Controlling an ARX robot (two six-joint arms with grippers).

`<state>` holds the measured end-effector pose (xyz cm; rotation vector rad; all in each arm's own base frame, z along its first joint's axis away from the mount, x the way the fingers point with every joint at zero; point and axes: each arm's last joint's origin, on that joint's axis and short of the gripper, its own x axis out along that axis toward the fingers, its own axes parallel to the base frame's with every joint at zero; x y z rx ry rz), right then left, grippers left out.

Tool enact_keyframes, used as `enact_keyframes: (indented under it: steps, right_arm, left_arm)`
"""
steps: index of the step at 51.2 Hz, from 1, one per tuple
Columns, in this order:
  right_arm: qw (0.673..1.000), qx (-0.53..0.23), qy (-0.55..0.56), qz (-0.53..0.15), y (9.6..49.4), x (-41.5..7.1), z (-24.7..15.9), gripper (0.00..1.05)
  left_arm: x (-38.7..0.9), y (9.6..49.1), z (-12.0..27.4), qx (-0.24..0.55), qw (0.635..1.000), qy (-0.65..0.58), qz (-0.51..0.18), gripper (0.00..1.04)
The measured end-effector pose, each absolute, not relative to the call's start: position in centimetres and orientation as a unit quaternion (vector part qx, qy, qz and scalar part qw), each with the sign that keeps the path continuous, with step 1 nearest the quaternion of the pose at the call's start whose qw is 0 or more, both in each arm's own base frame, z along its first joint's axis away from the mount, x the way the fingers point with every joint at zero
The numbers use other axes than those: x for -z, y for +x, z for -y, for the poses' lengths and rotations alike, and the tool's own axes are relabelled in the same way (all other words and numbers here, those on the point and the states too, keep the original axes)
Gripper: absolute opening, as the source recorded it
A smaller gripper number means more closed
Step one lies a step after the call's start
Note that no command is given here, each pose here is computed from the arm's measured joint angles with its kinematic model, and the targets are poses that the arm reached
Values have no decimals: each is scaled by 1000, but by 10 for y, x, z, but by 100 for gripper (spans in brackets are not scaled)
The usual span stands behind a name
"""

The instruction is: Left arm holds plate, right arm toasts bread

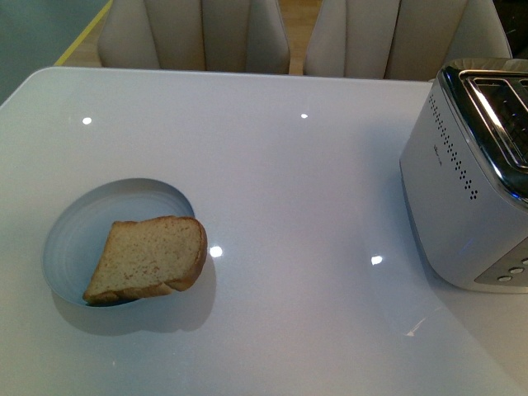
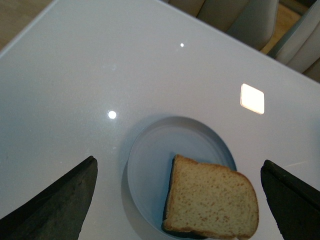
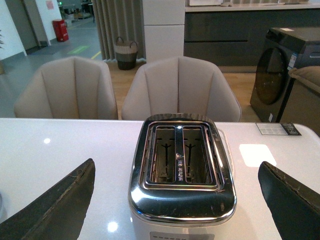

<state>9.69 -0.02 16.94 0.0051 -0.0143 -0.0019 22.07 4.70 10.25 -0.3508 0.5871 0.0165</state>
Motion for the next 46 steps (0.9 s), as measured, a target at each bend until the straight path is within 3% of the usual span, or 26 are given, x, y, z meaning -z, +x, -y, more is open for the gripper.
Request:
enact_keyframes:
  steps: [24, 46]
  right_arm:
    - [1000, 1, 3, 7, 97, -169, 0, 96]
    - [1000, 1, 2, 7, 97, -169, 0, 96]
  left_arm:
    - [-20, 260, -52, 4, 911, -158, -381, 97]
    - [23, 282, -55, 20, 898, -140, -417, 97]
